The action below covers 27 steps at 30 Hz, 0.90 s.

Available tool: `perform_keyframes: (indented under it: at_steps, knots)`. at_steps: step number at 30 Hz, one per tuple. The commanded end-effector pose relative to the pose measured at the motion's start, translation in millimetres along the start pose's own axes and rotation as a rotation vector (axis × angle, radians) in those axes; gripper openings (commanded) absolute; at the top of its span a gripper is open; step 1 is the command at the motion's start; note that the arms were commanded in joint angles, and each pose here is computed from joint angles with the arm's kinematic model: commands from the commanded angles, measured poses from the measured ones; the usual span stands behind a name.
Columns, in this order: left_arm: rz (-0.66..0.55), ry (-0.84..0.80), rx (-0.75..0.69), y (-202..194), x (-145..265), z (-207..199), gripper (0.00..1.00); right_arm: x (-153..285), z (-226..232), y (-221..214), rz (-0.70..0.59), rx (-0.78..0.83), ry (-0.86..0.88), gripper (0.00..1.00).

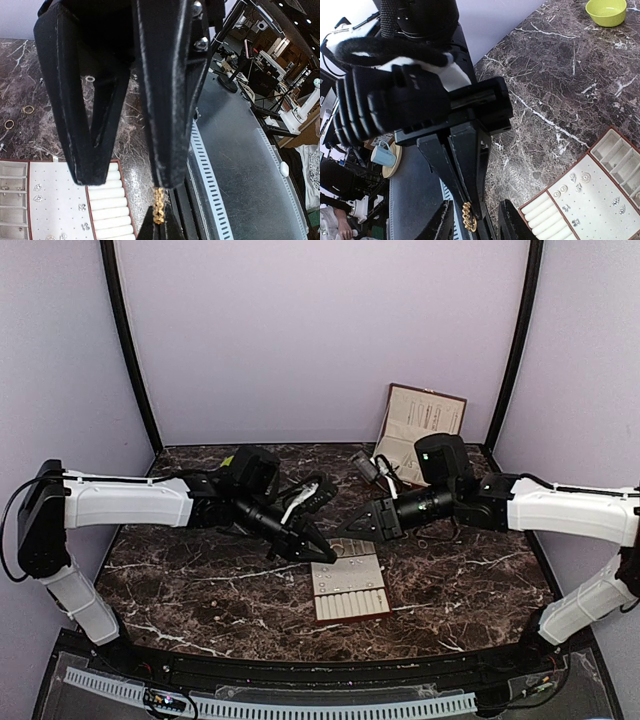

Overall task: Organize the mixed jewelry
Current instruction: Pass from the left arm to the right

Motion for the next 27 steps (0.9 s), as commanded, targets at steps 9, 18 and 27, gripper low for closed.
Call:
perform_keyframes:
  at_steps: [9, 18, 27]
  knots:
    - [0.019, -0.015, 0.008, 0.3, 1.8, -1.3, 0.00, -14.8, 3.6, -7.0, 0.071, 0.028, -0.049, 0.24]
    - [0.019, -0.006, 0.009, 0.0, 2.1, 0.2, 0.00, -16.0, 6.5, -9.9, 0.078, 0.027, -0.047, 0.10]
    - [0.018, -0.001, 0.009, 0.1, 2.3, 1.0, 0.00, -16.5, 7.0, -12.0, 0.085, 0.022, -0.040, 0.00]
Point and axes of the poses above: each gripper's point midway between its finger pads, its own x axis back along the fingers, its own z axis along the line the jaws close on, y = z × x, the point moved 3 cm from there along x, back along the fingers, and after that the axes turned 4 degrees about x, right-handed, at the moved point
